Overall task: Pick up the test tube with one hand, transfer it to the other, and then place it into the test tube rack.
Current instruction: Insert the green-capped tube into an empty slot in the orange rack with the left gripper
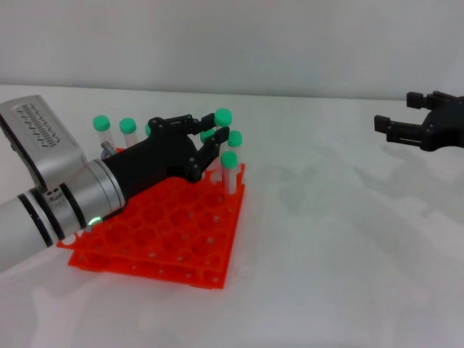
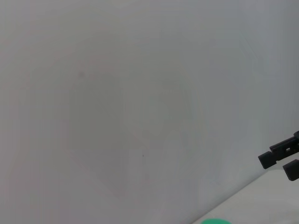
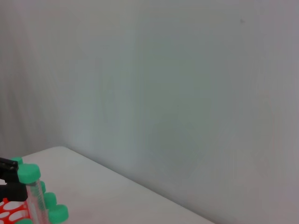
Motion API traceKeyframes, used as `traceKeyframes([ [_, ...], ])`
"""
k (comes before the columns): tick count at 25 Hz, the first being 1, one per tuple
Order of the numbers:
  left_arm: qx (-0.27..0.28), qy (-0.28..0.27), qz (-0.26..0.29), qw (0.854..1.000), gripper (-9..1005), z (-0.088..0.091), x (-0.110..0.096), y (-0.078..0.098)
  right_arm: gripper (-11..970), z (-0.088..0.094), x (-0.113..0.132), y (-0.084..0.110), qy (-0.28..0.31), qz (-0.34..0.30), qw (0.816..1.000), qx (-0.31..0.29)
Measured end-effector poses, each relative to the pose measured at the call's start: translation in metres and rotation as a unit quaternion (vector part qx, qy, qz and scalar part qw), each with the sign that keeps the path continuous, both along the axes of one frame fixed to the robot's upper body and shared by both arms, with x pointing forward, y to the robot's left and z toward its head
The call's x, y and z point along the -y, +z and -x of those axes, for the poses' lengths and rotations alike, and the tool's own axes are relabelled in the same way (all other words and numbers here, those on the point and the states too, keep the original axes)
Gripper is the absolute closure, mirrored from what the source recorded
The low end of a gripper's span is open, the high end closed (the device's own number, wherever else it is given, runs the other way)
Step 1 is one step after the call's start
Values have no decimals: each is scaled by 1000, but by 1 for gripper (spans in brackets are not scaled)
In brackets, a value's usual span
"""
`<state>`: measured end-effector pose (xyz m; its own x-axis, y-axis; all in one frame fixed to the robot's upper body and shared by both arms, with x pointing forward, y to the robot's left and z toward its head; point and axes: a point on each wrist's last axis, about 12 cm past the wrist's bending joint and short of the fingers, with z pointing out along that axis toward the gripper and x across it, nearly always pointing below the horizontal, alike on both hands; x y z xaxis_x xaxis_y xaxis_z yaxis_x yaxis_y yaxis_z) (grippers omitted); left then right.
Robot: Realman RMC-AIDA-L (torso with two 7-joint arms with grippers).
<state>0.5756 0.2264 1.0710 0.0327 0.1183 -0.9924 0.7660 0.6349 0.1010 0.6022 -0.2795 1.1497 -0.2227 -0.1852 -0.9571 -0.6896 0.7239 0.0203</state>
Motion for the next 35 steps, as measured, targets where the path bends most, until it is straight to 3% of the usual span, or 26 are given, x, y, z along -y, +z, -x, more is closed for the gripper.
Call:
traceKeyframes([
  [35,0,-3,2,1000,747,6,-2,-2,130,2,3,-6,-5,-1,1000,-10],
])
